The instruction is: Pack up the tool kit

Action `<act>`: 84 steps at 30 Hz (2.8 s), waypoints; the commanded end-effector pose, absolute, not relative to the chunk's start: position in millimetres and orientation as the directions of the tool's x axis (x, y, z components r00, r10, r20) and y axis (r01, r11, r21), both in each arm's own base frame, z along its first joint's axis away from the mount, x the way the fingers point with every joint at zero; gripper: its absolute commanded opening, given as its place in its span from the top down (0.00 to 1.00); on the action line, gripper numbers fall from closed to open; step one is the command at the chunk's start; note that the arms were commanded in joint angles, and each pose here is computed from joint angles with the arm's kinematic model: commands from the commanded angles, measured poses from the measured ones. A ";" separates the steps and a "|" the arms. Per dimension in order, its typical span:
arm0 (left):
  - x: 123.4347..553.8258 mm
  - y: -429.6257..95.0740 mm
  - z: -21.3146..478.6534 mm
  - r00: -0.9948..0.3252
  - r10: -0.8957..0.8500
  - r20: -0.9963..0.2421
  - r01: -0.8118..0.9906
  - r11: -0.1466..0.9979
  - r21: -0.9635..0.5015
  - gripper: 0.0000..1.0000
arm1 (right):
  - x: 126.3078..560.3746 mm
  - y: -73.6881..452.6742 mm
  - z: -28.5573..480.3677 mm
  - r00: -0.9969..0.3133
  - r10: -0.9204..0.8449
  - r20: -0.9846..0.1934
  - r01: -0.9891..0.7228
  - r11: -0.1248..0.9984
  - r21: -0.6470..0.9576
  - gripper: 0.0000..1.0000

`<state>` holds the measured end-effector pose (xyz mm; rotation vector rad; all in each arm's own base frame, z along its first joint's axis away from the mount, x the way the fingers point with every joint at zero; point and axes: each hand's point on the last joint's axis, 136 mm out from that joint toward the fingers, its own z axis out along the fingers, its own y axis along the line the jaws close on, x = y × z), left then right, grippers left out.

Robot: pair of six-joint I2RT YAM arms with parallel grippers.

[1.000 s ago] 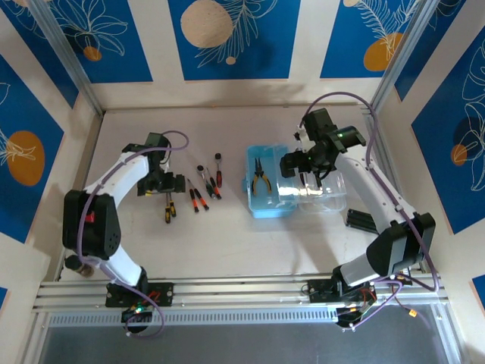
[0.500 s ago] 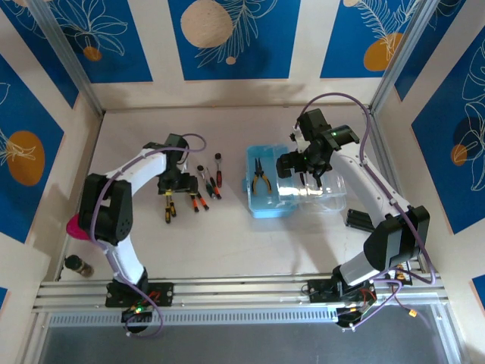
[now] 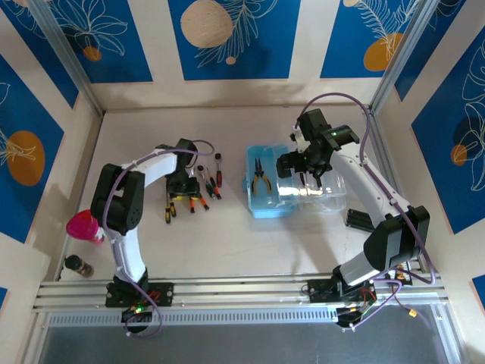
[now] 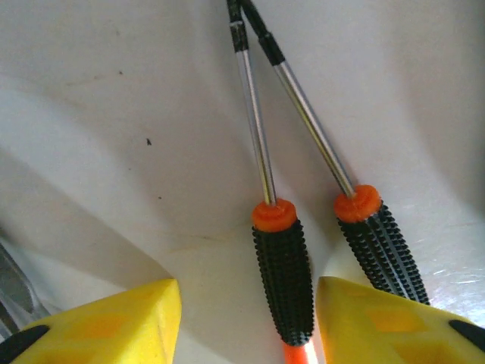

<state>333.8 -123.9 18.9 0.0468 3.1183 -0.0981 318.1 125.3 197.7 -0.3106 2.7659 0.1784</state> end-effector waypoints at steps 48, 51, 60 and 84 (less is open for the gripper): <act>365.3 -309.2 323.4 -0.877 -0.139 -0.461 0.398 0.327 -0.857 1.00 | 293.6 257.9 315.9 -0.744 -0.120 -0.657 -0.585 0.592 0.554 0.17; 362.9 -316.3 329.4 -0.882 -0.143 -0.449 0.399 0.278 -0.873 1.00 | 295.0 263.3 312.2 -0.748 -0.128 -0.651 -0.587 0.586 0.559 0.28; 348.1 -331.9 336.4 -0.889 -0.108 -0.445 0.417 0.210 -0.884 1.00 | 305.2 275.5 301.8 -0.754 -0.140 -0.641 -0.579 0.601 0.550 0.45; 346.4 -319.5 301.7 -0.889 -0.048 -0.455 0.405 0.381 -0.831 0.42 | 314.8 264.0 306.6 -0.741 -0.137 -0.657 -0.568 0.651 0.504 1.00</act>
